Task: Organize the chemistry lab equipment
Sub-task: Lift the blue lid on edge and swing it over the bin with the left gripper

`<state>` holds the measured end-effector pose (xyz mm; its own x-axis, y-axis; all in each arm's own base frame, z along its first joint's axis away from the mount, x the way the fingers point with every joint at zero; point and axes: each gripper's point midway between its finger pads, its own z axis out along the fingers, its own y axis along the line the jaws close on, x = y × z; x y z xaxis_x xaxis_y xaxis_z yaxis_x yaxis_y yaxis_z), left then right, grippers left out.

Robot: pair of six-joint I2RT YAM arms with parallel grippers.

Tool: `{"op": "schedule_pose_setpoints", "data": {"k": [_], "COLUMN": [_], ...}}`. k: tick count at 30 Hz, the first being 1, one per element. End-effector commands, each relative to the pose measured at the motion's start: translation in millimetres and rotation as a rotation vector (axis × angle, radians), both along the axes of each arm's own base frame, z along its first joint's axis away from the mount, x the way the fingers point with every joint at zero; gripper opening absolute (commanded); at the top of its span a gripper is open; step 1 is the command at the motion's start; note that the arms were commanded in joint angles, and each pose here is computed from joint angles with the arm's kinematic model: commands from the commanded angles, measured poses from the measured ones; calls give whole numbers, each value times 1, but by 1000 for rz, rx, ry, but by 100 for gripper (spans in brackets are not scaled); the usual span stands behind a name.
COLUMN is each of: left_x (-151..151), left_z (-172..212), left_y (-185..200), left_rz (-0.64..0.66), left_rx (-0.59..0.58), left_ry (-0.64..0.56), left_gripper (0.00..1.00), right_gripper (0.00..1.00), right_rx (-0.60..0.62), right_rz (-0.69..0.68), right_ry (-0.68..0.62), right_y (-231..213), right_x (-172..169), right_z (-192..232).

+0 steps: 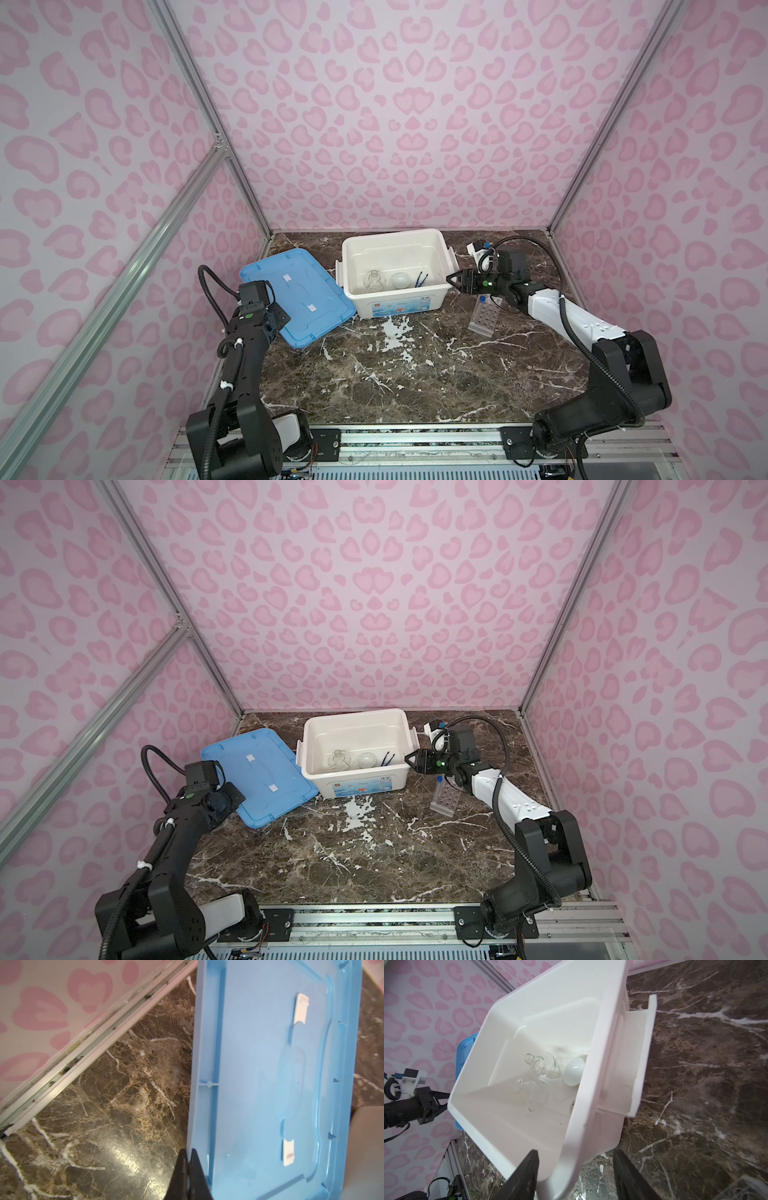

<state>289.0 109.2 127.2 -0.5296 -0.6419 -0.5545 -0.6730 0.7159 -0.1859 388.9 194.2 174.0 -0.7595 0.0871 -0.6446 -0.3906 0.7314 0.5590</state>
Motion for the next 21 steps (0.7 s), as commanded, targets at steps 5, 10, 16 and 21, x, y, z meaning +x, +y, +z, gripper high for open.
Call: {"op": "schedule_pose_setpoints", "data": {"k": [5,10,16,21], "left_x": [-10,-19,-20,-23], "left_z": [52,70,88,116], "left_y": [7,15,19,19], "left_rz": [25,49,61,72], "left_rx": [88,155,185,210], "left_ry": [-75,-84,-105,-173], "left_gripper": [4,5,5,5], "right_gripper": [59,59,59,59], "right_rx": [19,21,16,16], "right_rz": [1,1,1,2], "right_ry": [-18,-21,-10,-8], "right_y": [2,3,3,4], "right_x": [3,5,6,6], "right_z": [9,11,7,7]}}
